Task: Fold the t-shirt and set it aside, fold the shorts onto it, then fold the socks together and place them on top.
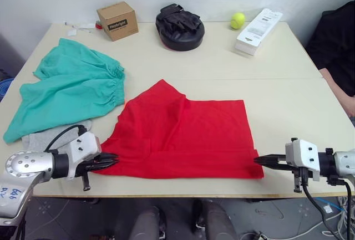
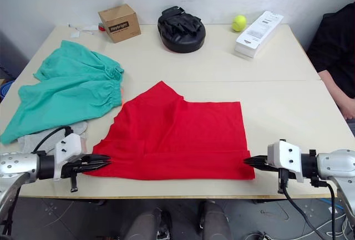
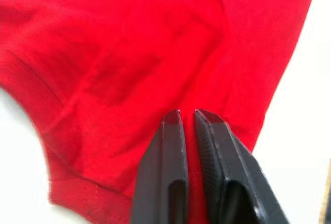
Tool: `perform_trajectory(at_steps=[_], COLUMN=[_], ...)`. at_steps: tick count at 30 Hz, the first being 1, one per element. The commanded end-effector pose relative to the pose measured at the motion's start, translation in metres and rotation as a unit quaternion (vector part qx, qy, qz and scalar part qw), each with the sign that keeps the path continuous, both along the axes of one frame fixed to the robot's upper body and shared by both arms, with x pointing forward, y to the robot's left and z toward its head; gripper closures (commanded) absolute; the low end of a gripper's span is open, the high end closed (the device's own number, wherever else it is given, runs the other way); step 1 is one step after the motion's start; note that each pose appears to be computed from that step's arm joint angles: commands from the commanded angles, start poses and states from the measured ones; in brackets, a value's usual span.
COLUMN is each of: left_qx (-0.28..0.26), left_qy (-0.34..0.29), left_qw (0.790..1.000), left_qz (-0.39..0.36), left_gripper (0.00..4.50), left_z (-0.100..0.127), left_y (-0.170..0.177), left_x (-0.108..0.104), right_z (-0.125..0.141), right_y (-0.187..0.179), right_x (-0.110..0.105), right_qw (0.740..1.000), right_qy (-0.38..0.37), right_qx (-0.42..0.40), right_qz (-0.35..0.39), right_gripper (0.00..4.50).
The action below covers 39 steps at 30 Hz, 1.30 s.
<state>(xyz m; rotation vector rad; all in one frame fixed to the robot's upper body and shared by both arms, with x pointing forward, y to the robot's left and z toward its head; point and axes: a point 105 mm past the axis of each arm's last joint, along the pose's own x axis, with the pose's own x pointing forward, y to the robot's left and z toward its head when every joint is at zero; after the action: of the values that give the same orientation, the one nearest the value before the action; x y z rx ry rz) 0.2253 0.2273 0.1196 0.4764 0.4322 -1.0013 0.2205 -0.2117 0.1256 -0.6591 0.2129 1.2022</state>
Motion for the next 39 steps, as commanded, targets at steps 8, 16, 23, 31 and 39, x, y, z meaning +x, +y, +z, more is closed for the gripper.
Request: perform_trajectory(at_steps=[8, 16, 23, 31, 39], left_qx=[0.091, 0.16, 0.169, 0.161, 0.135], left_qy=[-0.04, -0.052, -0.034, -0.015, 0.016], left_qw=[0.992, 0.983, 0.982, 0.984, 0.988], left_qz=[-0.073, -0.073, -0.071, -0.069, -0.068], left_gripper=[0.37, 0.09, 1.56, 4.03, 4.48], left_z=[-0.002, -0.027, -0.043, -0.049, -0.048], left_y=[-0.004, 0.01, 0.014, 0.011, 0.009], left_x=[-0.018, -0.013, -0.014, -0.023, -0.034], right_z=[-0.019, -0.041, -0.048, -0.048, -0.042], right_y=[0.012, 0.007, 0.0, -0.002, -0.006], right_x=[-0.015, -0.008, -0.005, -0.007, -0.012], right_qw=[0.997, 0.993, 0.992, 0.993, 0.992], right_qy=[-0.037, -0.048, -0.032, -0.012, 0.012], right_qx=[-0.049, -0.096, -0.106, -0.105, -0.099], right_qz=[0.047, 0.055, 0.057, 0.059, 0.074], right_gripper=[0.51, 0.22, 2.26, 4.5, 4.5])
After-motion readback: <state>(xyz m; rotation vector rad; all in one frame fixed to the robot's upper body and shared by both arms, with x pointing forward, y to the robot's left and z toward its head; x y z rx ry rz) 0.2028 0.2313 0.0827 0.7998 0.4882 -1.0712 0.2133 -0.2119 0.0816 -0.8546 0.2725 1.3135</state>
